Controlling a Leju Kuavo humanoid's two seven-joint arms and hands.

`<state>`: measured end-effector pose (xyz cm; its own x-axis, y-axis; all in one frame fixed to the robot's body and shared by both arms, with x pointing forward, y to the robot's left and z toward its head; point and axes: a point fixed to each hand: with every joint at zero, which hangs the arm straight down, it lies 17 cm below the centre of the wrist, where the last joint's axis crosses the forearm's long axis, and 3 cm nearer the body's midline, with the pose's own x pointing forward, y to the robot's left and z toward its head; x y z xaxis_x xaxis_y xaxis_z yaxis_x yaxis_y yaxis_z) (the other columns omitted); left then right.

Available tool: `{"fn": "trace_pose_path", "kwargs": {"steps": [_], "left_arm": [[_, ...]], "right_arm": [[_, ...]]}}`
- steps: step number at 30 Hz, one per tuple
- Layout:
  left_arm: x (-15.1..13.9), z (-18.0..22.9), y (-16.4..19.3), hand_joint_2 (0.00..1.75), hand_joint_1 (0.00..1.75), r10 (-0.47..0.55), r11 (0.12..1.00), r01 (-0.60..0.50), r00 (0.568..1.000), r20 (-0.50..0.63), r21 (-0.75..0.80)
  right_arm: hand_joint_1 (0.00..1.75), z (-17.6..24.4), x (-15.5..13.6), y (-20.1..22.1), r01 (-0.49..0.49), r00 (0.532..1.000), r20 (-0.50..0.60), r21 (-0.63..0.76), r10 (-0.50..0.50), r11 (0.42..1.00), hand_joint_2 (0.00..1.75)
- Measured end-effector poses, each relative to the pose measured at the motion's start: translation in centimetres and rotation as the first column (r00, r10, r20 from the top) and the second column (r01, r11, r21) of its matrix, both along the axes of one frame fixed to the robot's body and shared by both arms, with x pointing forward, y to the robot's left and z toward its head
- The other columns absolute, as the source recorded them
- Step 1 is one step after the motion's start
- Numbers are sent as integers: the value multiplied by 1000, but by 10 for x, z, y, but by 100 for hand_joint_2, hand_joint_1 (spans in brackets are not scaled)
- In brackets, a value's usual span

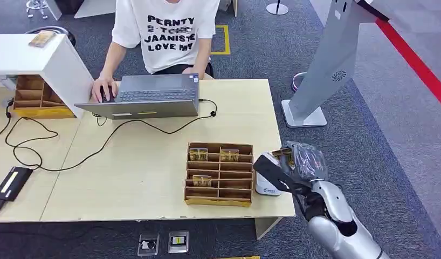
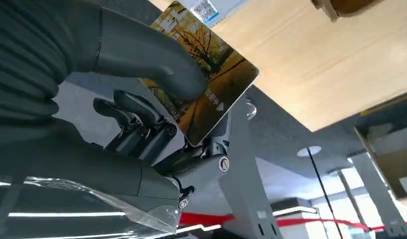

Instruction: Pass the card to the sensor for recognition and then transmit it.

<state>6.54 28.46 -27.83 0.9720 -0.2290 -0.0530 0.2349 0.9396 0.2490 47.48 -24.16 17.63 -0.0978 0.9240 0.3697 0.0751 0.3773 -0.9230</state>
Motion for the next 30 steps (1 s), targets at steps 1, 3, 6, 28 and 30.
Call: {"fn": "trace_pose_path", "kwargs": {"steps": [1, 3, 6, 28, 30], "left_arm": [[0, 0, 0, 0, 0, 0, 1000, 0, 1000, 0, 0], [0, 0, 0, 0, 0, 4, 1000, -4, 1000, 0, 0], [0, 0, 0, 0, 0, 5, 1000, -5, 1000, -1, 0], [1, 0, 1, 0, 0, -9, 1000, 9, 1000, 2, 3], [1, 0, 1, 0, 0, -14, 1000, 14, 1000, 3, 3]], "right_arm": [[175, -4, 1, -1, -1, 1000, -20, 17, 2, 1000, 175], [175, -15, 2, -3, -3, 998, -70, 44, 6, 999, 175], [175, -24, 3, -4, -5, 995, -104, 67, 12, 998, 175], [175, -46, 21, -14, 17, 979, -201, 154, 14, 988, 175], [175, -48, 22, -14, 16, 978, -207, 150, 15, 989, 175]]}}
